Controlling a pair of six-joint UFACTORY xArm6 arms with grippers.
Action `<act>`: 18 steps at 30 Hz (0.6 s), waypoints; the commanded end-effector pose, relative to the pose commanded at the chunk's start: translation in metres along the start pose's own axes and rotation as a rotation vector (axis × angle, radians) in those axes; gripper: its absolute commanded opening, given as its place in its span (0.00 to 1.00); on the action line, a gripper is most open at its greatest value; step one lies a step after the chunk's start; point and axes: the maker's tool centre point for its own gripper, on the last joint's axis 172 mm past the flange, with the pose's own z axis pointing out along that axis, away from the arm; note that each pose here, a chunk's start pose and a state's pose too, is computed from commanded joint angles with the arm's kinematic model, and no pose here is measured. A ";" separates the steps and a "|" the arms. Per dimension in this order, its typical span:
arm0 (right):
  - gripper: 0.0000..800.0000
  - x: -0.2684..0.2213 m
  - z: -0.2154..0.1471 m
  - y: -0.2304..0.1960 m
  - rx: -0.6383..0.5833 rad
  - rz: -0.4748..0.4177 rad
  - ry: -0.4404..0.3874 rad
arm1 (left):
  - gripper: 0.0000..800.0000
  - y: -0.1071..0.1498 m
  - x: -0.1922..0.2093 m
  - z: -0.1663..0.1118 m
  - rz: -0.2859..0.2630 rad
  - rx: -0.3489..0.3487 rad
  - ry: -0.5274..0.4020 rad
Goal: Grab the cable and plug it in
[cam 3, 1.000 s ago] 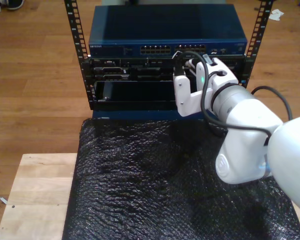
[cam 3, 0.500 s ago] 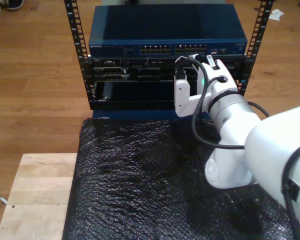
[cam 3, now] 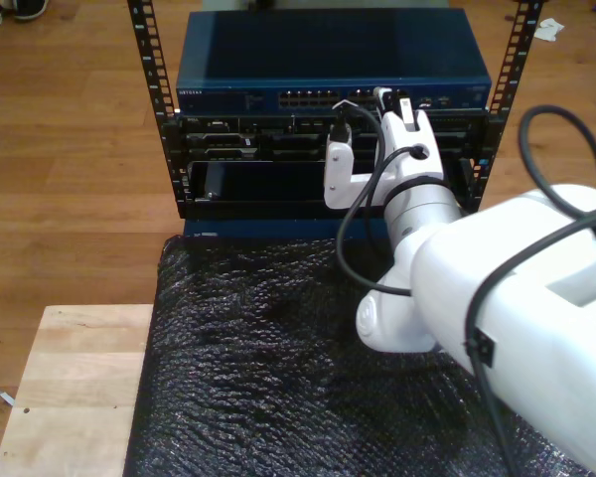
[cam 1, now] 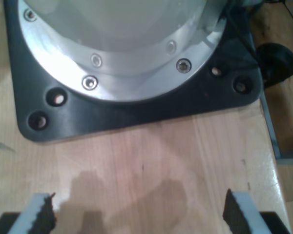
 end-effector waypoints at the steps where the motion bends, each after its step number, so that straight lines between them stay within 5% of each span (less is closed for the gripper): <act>1: 0.00 -0.003 0.001 -0.001 -0.008 -0.005 -0.016 | 1.00 0.000 0.000 0.000 -0.002 0.000 0.000; 18: 0.00 -0.017 -0.004 -0.018 -0.047 0.000 -0.123 | 1.00 0.000 0.000 0.000 0.000 0.000 0.000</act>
